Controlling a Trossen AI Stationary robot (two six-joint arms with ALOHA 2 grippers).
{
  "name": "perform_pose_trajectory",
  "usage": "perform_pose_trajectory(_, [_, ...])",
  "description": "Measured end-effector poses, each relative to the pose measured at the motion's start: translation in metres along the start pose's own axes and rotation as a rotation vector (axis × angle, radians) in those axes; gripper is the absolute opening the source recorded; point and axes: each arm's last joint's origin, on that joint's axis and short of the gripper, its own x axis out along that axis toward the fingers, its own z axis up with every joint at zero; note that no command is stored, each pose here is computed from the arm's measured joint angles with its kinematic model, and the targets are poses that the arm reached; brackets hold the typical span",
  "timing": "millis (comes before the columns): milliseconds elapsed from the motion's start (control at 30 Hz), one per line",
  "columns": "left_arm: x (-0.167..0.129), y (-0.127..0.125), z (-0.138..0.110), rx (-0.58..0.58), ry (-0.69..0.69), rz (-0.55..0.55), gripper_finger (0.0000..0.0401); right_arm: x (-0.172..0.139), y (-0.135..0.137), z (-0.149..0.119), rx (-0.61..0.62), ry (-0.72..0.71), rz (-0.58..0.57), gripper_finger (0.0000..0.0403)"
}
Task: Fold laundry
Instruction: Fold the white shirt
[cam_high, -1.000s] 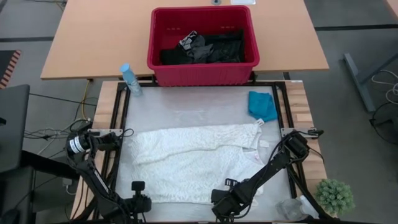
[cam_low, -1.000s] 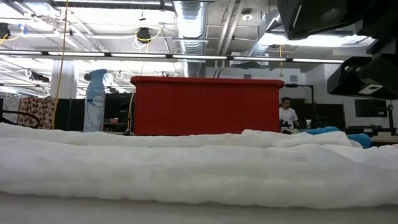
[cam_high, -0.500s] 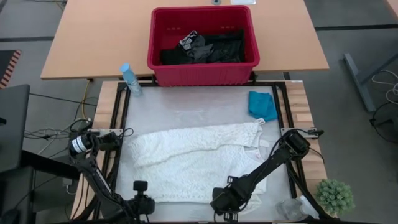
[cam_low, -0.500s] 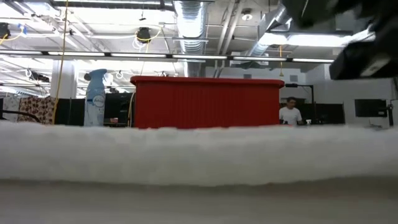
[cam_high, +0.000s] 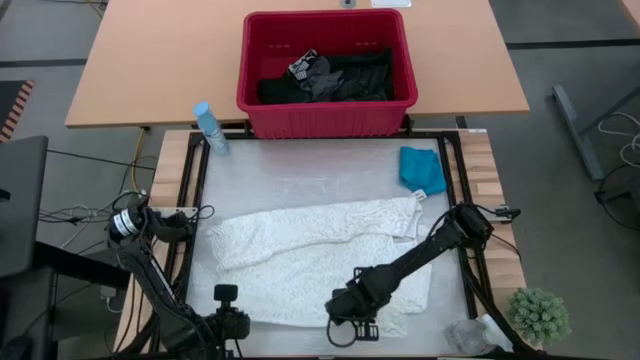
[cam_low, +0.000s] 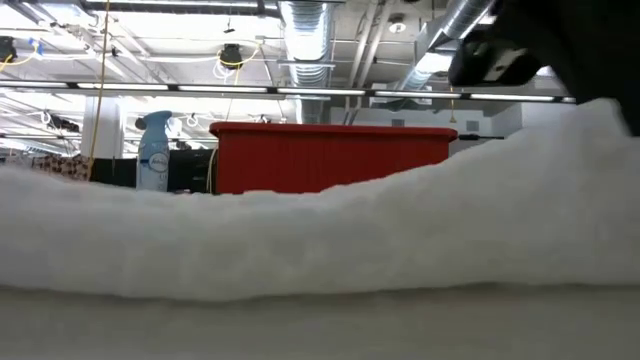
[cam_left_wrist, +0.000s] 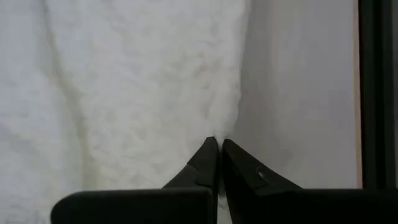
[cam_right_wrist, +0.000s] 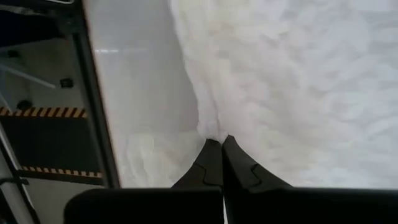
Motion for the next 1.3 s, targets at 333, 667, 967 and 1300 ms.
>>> perform_pose_trajectory(333, [-0.007, 0.028, 0.014, 0.006, 0.006, 0.083, 0.0000, -0.024, -0.023, 0.005, -0.072, 0.090, -0.036, 0.0015])
perform_pose_trajectory(667, [-0.009, 0.050, 0.011, -0.011, 0.029, 0.155, 0.0000, -0.031, -0.043, 0.010, -0.106, 0.124, -0.046, 0.0015])
perform_pose_trajectory(967, [-0.005, 0.086, 0.000, -0.086, 0.018, 0.149, 0.0000, -0.045, -0.071, 0.016, -0.115, 0.125, -0.053, 0.0015])
perform_pose_trajectory(1300, [0.013, 0.114, -0.010, -0.107, 0.063, 0.187, 0.0000, -0.061, -0.114, 0.023, -0.085, 0.139, -0.058, 0.0015])
